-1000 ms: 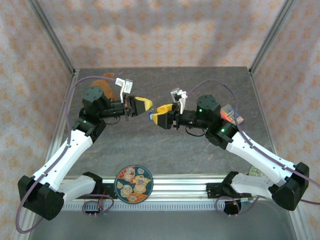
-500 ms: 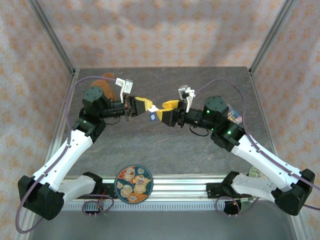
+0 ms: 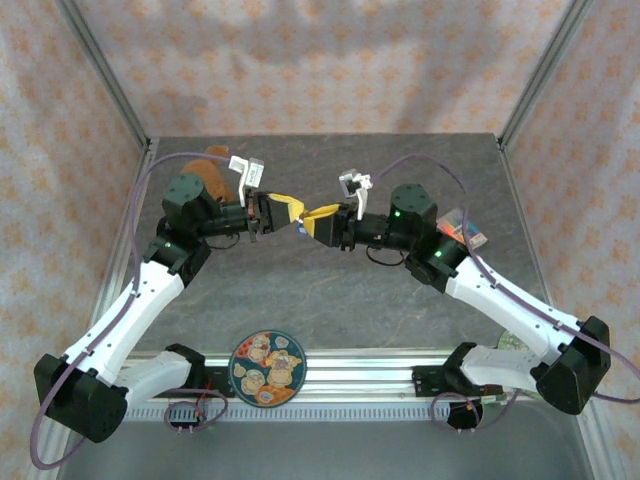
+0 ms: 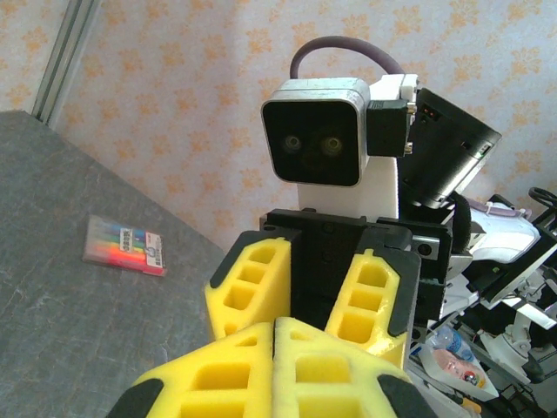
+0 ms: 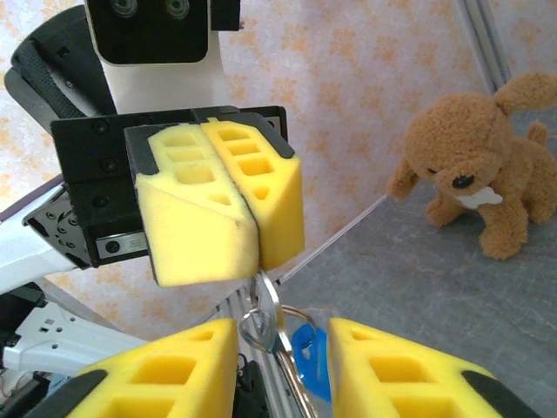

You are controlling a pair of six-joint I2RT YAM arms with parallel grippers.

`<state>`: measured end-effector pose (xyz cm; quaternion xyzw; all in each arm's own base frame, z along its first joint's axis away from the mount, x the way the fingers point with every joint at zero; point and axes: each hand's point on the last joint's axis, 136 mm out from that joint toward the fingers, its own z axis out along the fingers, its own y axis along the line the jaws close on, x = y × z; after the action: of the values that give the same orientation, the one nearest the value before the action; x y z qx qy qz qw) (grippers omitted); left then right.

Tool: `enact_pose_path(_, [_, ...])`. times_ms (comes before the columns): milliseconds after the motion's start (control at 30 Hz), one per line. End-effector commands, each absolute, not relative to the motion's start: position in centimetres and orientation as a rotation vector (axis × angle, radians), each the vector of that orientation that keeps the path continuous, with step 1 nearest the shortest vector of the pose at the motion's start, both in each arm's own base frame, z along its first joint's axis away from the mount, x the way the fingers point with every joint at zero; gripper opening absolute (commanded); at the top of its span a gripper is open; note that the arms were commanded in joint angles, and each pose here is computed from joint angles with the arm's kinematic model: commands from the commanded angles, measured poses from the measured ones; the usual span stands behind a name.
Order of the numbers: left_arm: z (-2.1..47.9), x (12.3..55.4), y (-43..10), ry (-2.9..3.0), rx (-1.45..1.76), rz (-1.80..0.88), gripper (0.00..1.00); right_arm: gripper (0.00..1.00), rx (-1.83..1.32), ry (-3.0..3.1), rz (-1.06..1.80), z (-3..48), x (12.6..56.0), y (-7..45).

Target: Remove the keys from the keyring

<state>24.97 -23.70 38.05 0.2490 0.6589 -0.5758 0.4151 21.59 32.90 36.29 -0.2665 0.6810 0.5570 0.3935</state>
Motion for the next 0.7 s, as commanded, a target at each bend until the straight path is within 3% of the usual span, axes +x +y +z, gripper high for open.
enact_pose_path(0, [40.4,23.9,-23.5,1.566,0.674,-1.445,0.00,0.17,-0.712,1.594,1.461,40.0,20.8,32.9])
enact_pose_path(133, [40.4,23.9,-23.5,1.564,0.673,-1.443,0.00,0.00,-0.722,1.595,1.460,40.0,20.8,33.0])
enact_pose_path(267, [40.6,23.8,-23.4,1.557,0.672,-1.438,0.00,0.05,-0.720,1.620,1.458,39.7,21.0,33.1])
enact_pose_path(333, [40.7,23.8,-23.4,1.556,0.671,-1.436,0.00,0.00,-0.730,1.621,1.470,39.7,20.9,33.3])
enact_pose_path(500, [40.5,24.1,-23.1,1.570,0.642,-1.412,0.00,0.00,-0.730,1.650,1.440,39.1,21.2,33.3])
enact_pose_path(600, [39.8,24.6,-22.1,1.595,0.594,-1.324,0.33,0.00,-0.708,1.650,1.417,39.2,21.4,33.0])
enact_pose_path(667, [39.9,24.7,-21.3,1.573,0.556,-1.270,0.46,0.00,-0.706,1.647,1.405,39.4,21.3,32.7])
